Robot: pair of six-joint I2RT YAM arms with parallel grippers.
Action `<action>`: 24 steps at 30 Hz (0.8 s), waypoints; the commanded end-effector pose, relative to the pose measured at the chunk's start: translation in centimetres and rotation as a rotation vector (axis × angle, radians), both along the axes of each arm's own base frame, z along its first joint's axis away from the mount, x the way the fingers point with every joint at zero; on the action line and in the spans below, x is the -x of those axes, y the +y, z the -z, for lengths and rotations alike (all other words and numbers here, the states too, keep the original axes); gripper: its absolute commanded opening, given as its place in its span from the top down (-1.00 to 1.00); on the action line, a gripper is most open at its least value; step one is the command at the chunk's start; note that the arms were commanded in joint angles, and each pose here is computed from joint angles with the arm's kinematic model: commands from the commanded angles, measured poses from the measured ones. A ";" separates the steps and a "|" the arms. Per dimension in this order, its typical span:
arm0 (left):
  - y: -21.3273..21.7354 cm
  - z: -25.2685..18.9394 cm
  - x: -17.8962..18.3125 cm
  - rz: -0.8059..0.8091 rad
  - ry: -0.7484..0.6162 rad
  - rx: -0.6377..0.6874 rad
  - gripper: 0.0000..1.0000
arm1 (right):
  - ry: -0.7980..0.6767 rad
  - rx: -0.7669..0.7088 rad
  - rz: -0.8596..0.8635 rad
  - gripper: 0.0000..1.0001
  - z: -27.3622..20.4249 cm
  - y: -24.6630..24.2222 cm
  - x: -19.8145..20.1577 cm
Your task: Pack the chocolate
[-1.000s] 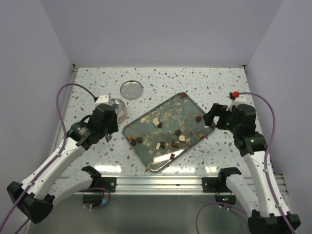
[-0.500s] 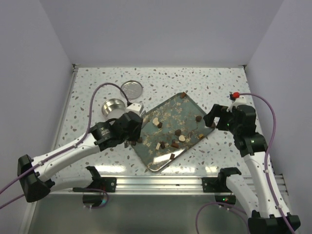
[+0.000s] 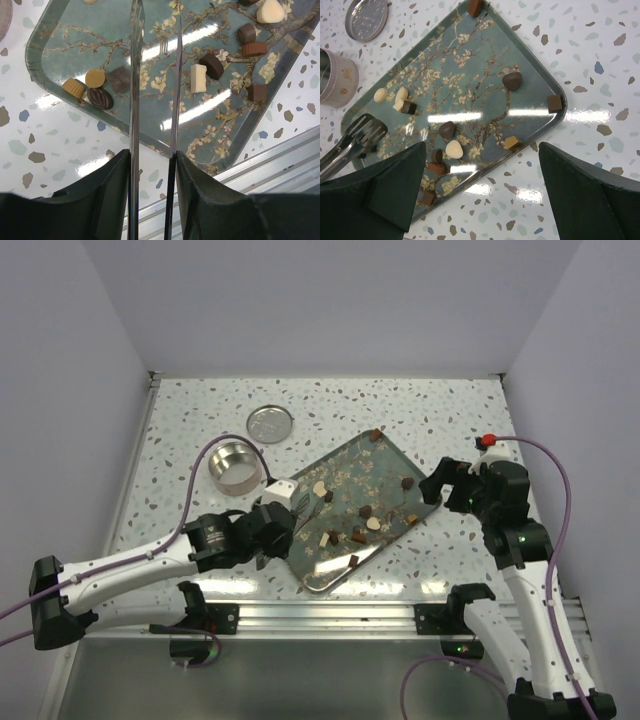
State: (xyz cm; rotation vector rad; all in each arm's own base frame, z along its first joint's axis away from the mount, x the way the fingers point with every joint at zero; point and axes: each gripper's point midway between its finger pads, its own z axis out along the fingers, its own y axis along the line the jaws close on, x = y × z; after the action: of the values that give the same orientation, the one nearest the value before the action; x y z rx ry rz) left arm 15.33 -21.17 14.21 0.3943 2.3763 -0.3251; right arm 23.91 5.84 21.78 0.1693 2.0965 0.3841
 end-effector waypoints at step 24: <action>-1.6 2.8 -3.2 0.009 -0.053 -0.037 0.11 | 0.001 0.002 0.007 -0.95 -0.7 -0.1 0.1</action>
State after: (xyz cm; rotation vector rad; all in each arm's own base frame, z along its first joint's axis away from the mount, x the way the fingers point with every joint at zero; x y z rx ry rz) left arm 17.20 -22.04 10.80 0.4353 2.3827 -0.2510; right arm 23.70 5.80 21.28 0.1875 2.1175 0.3850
